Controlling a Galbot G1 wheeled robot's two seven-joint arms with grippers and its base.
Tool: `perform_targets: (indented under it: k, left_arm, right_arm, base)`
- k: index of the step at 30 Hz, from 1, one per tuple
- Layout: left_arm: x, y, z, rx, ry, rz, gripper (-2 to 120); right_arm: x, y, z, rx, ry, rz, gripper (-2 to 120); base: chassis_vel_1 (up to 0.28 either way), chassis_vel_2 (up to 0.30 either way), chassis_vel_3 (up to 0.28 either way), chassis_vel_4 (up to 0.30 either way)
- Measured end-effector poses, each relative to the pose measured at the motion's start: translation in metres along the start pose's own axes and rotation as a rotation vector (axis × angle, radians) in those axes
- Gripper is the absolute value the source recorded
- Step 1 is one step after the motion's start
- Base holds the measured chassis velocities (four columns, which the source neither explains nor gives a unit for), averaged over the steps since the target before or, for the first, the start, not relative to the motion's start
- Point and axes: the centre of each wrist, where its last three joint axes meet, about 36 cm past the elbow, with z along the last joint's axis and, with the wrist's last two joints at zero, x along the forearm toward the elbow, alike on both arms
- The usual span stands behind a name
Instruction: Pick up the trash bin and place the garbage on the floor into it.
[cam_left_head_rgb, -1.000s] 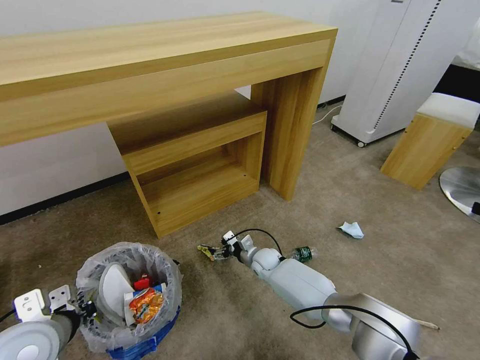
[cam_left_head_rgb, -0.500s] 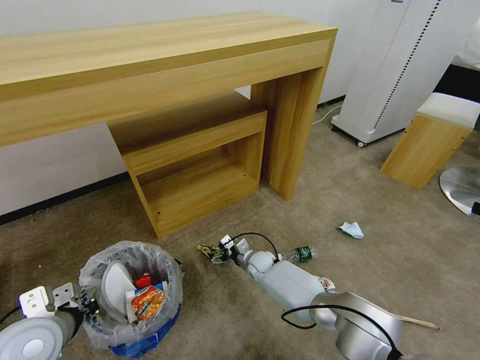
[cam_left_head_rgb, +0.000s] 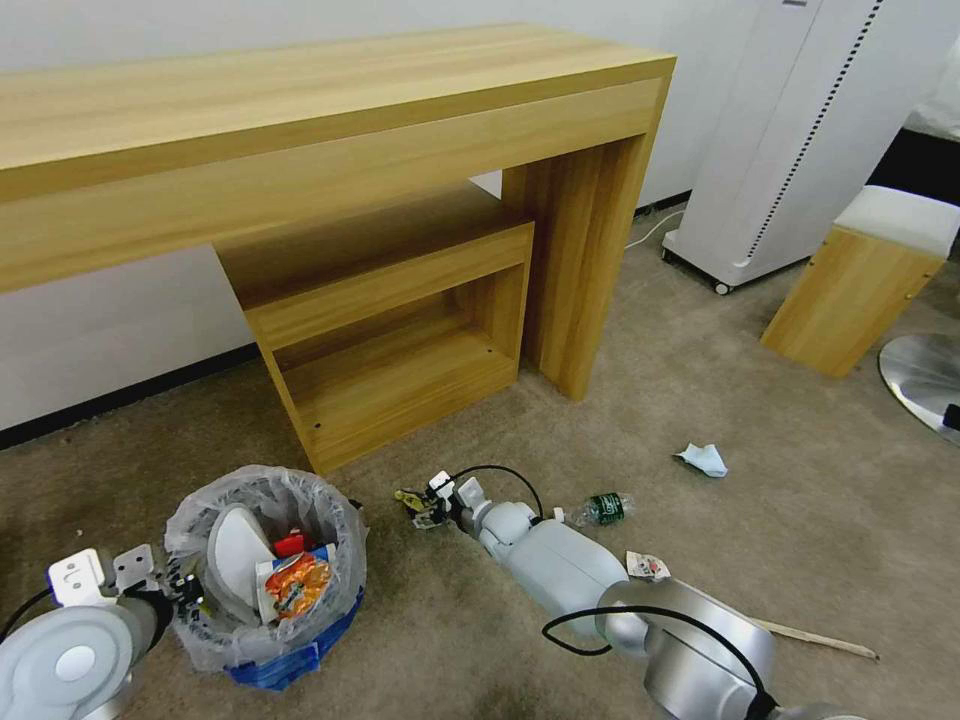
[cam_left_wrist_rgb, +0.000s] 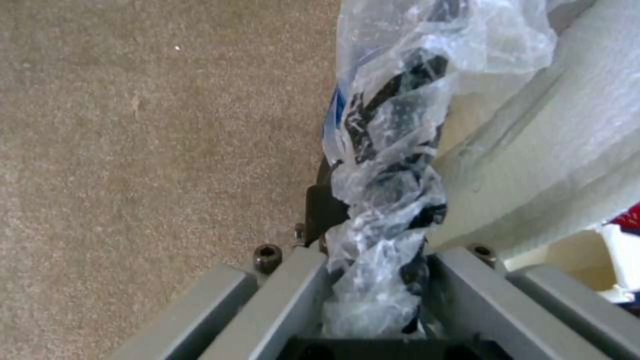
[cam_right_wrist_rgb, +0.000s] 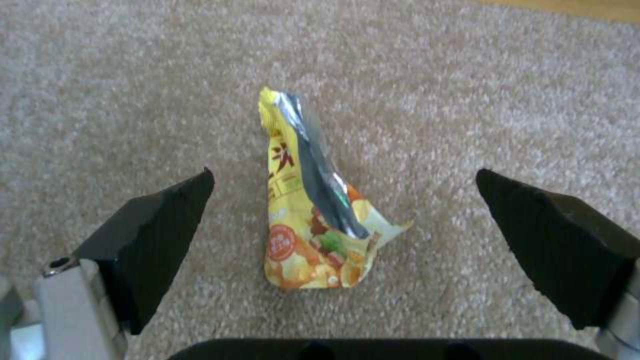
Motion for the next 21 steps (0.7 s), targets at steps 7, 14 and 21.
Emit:
perform_targets:
  k: [7,14,21]
  left_arm:
    - [-0.006,-0.005,0.000,0.000,0.005,0.010,0]
    - [-0.008,-0.009,0.001,-0.004,0.006,0.019,0]
    - [-0.010,-0.012,0.005,-0.007,0.011,0.024,0]
  right_arm:
    - [0.001,-0.002,0.007,-0.016,0.020,0.009,100]
    - [0.002,-0.001,0.012,-0.033,0.023,0.005,100]
    - [0.003,-0.002,0.015,-0.046,0.018,-0.005,85]
  base:
    - [0.000,0.000,0.000,0.000]
    - [0.000,0.000,0.000,0.000]
    - [0.000,0.000,0.000,0.000]
